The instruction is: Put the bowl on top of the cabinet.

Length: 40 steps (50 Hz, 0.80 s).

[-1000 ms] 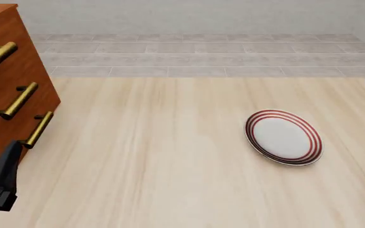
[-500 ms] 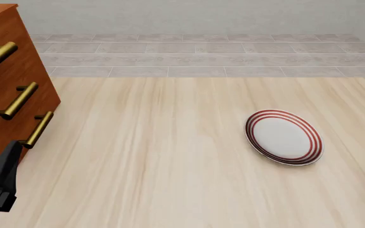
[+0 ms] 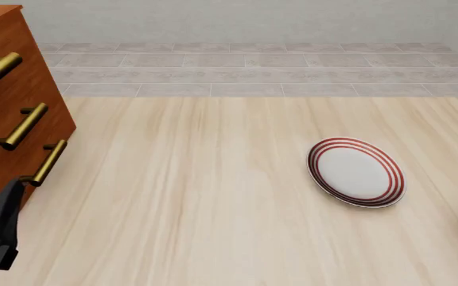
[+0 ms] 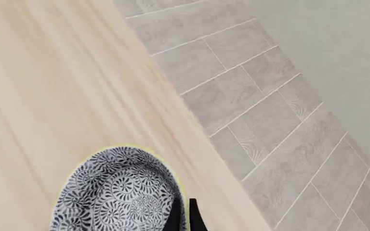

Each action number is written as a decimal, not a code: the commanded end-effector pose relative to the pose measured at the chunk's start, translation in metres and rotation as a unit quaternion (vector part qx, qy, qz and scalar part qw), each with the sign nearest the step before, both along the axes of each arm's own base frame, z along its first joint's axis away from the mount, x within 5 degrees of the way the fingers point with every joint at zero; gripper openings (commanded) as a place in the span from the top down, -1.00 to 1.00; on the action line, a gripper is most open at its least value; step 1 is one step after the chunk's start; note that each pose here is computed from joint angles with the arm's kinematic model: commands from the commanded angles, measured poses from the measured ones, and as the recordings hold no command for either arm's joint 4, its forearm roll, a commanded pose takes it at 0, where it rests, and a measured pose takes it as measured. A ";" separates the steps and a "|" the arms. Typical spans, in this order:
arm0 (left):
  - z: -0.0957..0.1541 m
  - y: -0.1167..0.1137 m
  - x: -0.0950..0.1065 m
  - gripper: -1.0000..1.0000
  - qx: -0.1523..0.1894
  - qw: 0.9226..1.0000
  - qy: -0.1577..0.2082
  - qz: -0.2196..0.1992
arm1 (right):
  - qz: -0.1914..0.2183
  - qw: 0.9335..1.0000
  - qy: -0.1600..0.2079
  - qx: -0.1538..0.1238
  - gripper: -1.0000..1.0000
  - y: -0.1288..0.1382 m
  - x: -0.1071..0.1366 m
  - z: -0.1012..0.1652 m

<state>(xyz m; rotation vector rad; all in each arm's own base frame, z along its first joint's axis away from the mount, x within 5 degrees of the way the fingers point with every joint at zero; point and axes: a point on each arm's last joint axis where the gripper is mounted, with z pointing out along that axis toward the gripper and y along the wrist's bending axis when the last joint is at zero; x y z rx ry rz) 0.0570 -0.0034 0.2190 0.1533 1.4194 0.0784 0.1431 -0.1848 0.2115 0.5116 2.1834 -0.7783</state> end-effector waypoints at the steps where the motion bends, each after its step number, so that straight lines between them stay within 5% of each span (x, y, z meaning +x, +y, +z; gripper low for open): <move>1: 0.000 0.000 -0.001 -1.00 0.003 1.000 -0.002 0.004 | 0.001 0.999 -0.036 -0.010 1.00 0.010 0.000 0.024; 20: 0.002 0.000 -0.001 -1.00 -0.003 1.000 0.000 -0.001 | 0.034 0.994 -0.102 -0.015 1.00 0.051 -0.006 0.067; 40: 0.005 -0.001 -0.002 -1.00 0.000 1.000 0.001 -0.007 | 0.118 0.983 -0.142 -0.007 1.00 0.100 -0.014 0.088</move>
